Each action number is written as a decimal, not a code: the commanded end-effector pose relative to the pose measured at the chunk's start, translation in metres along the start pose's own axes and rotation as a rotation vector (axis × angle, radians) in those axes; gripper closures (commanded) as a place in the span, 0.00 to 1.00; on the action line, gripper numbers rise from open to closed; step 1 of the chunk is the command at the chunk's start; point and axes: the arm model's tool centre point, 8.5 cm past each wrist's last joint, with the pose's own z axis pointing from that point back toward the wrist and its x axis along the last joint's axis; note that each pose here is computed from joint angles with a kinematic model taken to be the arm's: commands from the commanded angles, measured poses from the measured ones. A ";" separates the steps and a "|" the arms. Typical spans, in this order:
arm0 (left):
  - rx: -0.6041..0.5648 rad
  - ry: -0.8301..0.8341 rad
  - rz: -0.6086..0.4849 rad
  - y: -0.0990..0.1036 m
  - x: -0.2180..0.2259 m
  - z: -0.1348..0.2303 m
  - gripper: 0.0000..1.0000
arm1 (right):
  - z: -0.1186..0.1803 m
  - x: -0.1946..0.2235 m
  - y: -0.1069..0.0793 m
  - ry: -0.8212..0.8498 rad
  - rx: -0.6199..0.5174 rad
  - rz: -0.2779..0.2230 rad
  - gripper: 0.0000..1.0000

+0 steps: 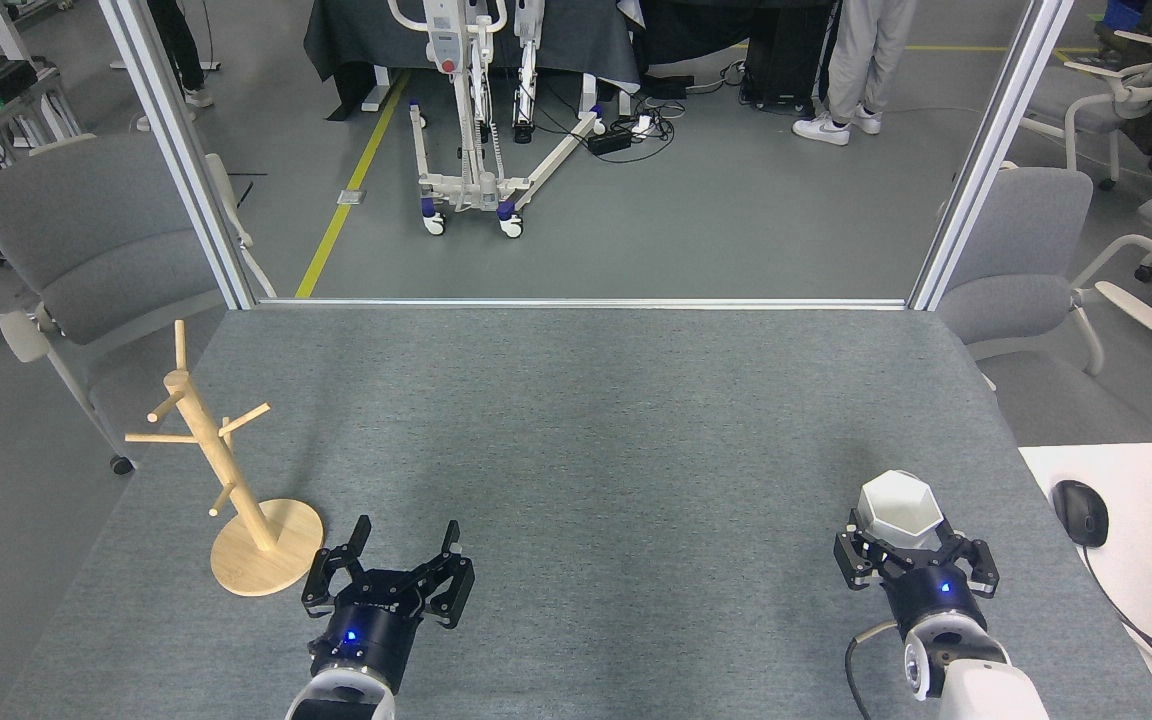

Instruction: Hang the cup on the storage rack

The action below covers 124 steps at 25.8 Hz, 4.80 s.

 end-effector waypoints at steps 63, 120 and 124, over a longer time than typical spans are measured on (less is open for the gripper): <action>-0.020 -0.011 0.008 -0.008 0.003 0.001 0.01 | -0.024 0.006 -0.021 -0.013 -0.016 -0.025 0.49; 0.150 -0.695 -0.360 0.087 0.203 -0.063 0.01 | 0.068 0.198 -0.219 -0.027 -0.014 -0.152 0.98; 0.066 -0.726 -0.364 0.074 0.203 -0.067 0.01 | 0.068 0.206 -0.212 -0.036 0.009 -0.154 0.98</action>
